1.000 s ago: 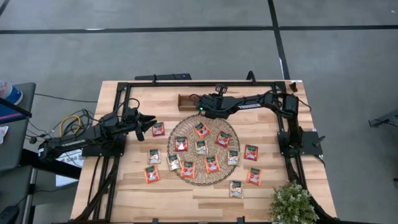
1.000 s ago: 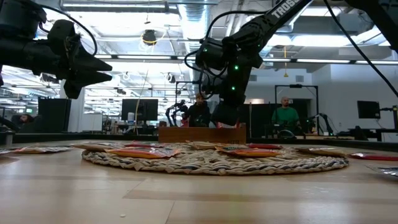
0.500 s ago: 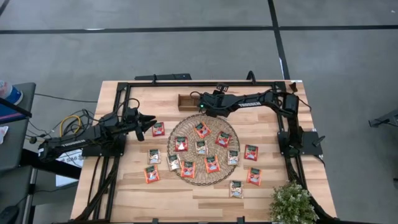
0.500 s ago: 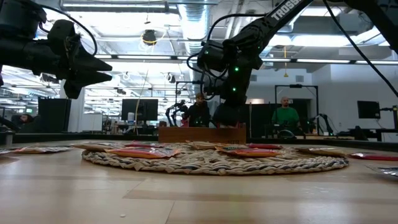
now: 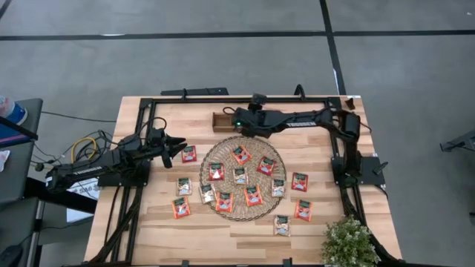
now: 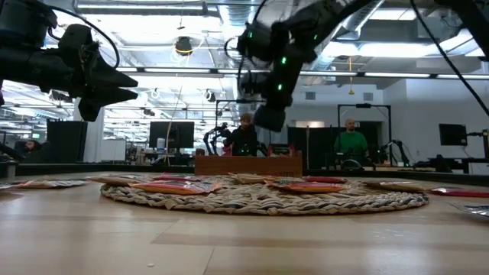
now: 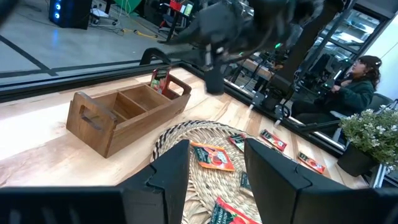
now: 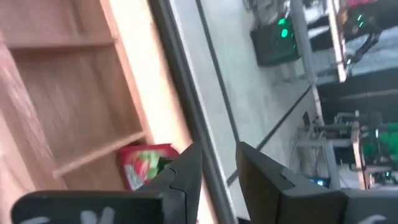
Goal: Pick & Place Tea
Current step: Put the red tea bag into the right section of the wooden organizer
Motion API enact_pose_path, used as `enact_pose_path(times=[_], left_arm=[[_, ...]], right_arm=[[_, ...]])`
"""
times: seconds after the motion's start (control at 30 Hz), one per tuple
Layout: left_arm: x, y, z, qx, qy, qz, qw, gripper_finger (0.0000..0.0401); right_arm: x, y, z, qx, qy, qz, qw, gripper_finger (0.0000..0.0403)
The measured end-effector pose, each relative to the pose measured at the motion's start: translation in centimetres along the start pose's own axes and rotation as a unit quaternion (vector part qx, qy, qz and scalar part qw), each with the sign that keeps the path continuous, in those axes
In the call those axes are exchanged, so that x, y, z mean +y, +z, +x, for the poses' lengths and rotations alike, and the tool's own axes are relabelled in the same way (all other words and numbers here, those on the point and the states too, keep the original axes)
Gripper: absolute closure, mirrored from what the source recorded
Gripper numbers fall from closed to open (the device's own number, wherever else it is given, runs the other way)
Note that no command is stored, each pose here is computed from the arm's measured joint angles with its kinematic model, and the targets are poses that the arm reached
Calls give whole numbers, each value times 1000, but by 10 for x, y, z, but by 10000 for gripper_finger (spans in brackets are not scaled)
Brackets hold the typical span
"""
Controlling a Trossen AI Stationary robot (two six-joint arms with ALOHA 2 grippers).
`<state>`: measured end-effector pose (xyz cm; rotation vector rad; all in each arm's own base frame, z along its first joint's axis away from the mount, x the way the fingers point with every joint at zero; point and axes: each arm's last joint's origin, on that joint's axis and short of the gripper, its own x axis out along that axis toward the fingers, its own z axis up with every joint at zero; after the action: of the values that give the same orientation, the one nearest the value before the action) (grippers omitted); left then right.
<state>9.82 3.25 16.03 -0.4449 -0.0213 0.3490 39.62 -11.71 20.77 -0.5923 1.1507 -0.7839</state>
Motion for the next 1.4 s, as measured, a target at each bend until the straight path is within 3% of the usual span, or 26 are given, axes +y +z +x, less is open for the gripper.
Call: enact_pose_path(times=[0.23,0.37,0.5,0.67,0.93,1.03,1.2,1.4], left_arm=[[0,0,0,0,0,0,1000,255],[0,0,0,0,0,0,1000,255],[0,0,0,0,0,0,1000,255],[0,0,0,0,0,0,1000,255],[0,0,0,0,0,1,1000,255],[0,0,0,0,0,0,1000,255],[0,0,0,0,0,0,1000,255],[0,0,0,0,0,0,1000,255]], right_arm=[[-38,-11,-59,-23,19,-28,999,312],[-59,-31,-104,-51,130,-22,990,312],[-75,-52,-141,-81,270,28,959,312],[-84,-71,-172,-78,349,71,931,312],[-70,-92,-196,3,379,40,925,311],[-61,-101,-199,47,404,27,913,311],[-36,-116,-194,110,441,3,891,311],[-1,-137,-172,156,437,-28,885,311]])
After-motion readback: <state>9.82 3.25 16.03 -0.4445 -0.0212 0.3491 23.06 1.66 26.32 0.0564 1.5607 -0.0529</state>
